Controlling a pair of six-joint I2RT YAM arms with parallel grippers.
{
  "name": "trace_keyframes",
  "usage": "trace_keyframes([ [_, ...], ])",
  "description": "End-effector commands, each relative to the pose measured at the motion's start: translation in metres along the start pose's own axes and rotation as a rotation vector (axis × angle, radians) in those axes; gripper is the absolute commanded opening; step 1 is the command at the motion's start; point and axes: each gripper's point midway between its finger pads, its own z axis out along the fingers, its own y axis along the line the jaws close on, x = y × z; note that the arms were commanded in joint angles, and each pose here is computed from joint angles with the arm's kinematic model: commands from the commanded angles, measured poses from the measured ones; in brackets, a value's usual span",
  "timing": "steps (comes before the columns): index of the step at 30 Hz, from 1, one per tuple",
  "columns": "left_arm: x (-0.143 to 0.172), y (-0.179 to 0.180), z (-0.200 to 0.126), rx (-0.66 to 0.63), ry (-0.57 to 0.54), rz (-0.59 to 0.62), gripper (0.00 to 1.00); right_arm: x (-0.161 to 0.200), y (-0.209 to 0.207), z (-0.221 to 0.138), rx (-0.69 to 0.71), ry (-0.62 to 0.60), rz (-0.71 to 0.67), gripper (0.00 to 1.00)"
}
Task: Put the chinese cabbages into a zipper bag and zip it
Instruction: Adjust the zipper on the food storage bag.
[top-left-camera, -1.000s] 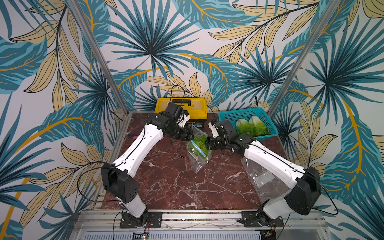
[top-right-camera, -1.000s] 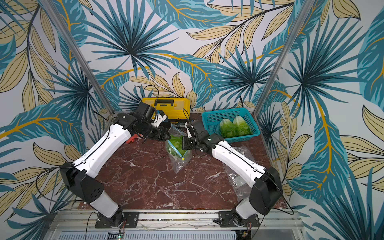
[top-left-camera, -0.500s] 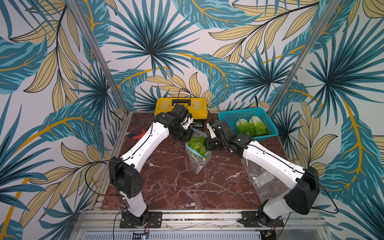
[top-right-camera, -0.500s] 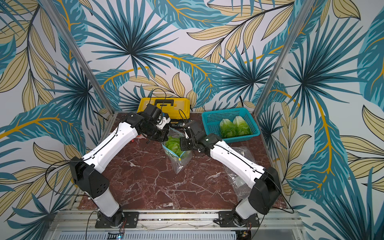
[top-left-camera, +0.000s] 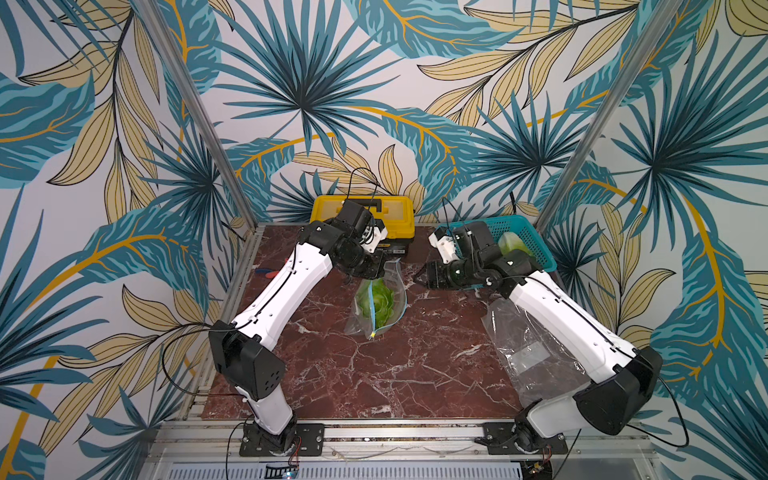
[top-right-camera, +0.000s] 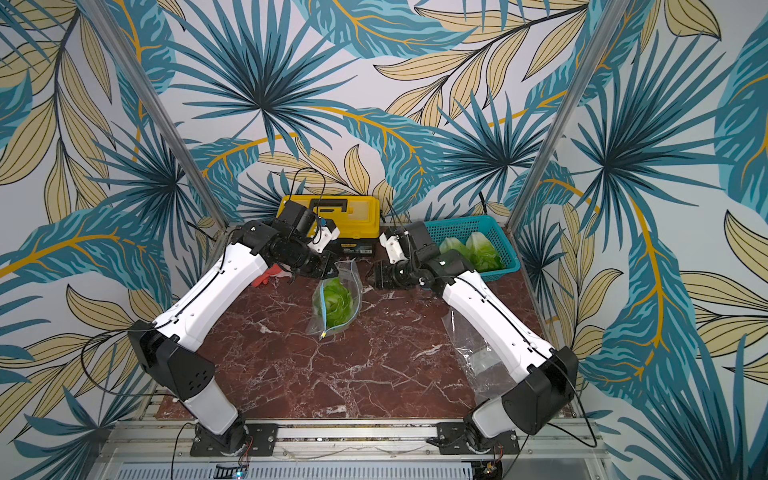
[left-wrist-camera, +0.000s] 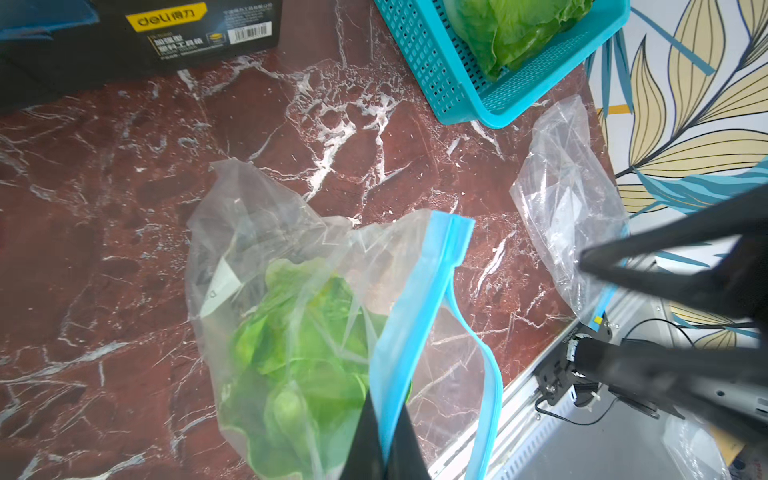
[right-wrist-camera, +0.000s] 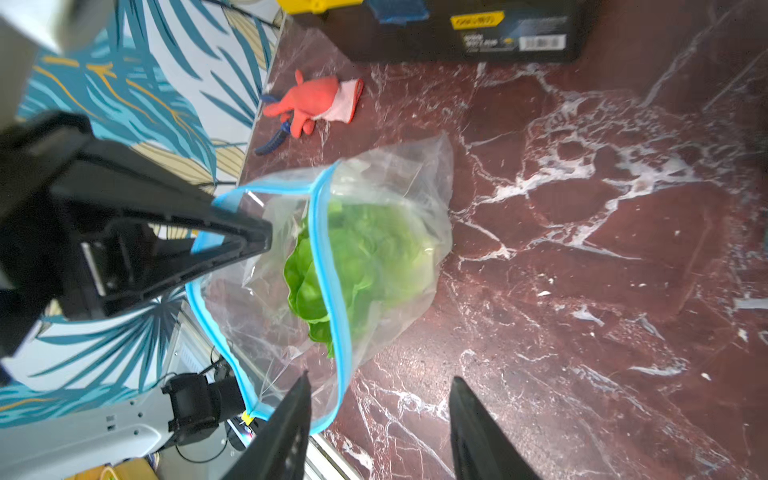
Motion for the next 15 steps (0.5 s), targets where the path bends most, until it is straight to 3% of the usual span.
trace_keyframes([
  [1, -0.005, -0.007, -0.006, 0.035, -0.015, -0.022, 0.0, 0.012, 0.0, 0.017, 0.038, 0.016, 0.076, 0.57],
  [6, -0.006, -0.01, -0.001, 0.063, 0.002, -0.042, 0.0, 0.017, -0.006, 0.047, 0.113, 0.025, 0.127, 0.54],
  [11, -0.02, 0.0, -0.033, 0.05, -0.088, -0.07, 0.0, -0.002, 0.011, 0.036, 0.104, 0.02, 0.03, 0.11],
  [13, -0.024, 0.001, -0.054, 0.047, -0.141, -0.077, 0.0, -0.017, 0.033, 0.018, 0.033, -0.012, -0.021, 0.02],
  [15, -0.026, -0.005, -0.076, 0.056, -0.191, -0.079, 0.0, -0.033, 0.056, -0.004, -0.031, -0.052, -0.059, 0.0],
])
